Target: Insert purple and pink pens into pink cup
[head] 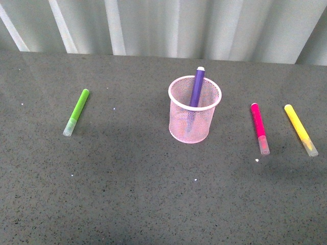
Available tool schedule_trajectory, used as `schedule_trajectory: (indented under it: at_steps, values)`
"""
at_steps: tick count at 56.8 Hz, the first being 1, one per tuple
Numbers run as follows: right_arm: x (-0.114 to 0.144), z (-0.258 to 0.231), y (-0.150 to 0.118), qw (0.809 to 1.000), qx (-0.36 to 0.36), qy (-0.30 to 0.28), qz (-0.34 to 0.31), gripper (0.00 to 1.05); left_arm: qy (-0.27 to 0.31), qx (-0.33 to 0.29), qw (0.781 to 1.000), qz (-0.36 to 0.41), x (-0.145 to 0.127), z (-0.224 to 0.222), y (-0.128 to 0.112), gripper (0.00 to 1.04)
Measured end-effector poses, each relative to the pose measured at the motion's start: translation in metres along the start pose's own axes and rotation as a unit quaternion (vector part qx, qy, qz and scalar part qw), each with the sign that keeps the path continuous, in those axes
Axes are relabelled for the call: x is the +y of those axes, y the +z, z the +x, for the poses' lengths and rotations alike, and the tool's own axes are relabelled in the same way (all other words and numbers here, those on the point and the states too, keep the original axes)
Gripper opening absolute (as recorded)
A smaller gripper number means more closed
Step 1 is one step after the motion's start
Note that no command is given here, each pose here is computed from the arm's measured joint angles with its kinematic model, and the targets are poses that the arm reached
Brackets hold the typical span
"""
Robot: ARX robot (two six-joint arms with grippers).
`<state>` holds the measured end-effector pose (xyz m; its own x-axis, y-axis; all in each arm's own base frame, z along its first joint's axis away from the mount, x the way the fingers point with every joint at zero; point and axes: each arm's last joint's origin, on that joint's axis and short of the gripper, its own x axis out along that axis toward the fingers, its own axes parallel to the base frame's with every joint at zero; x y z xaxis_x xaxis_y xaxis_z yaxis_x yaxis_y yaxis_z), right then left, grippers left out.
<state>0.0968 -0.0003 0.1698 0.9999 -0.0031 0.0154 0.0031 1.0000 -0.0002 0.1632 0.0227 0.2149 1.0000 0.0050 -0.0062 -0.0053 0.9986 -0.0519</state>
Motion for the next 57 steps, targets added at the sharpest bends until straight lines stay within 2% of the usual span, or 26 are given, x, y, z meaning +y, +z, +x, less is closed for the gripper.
schedule_trajectory:
  at_steps: [4,15,18,25,57]
  values:
    - [0.0,0.0,0.0,1.0,0.0,0.0,0.0,0.98,-0.002,0.002,1.0,0.011,-0.004,-0.006,-0.008,0.35]
    - [0.0,0.0,0.0,1.0,0.0,0.0,0.0,0.98,0.001,-0.002,1.0,0.016,-0.009,-0.017,-0.019,0.03]
    - [0.0,0.0,0.0,1.0,0.0,0.0,0.0,0.98,0.012,0.0,1.0,0.019,-0.014,-0.021,-0.024,0.04]
    - [0.0,0.0,0.0,1.0,0.0,0.0,0.0,0.98,-0.002,-0.001,1.0,0.022,-0.02,-0.027,-0.03,0.04]
    - [0.0,0.0,0.0,1.0,0.0,0.0,0.0,0.98,-0.002,-0.014,1.0,0.023,-0.02,-0.044,-0.043,0.04]
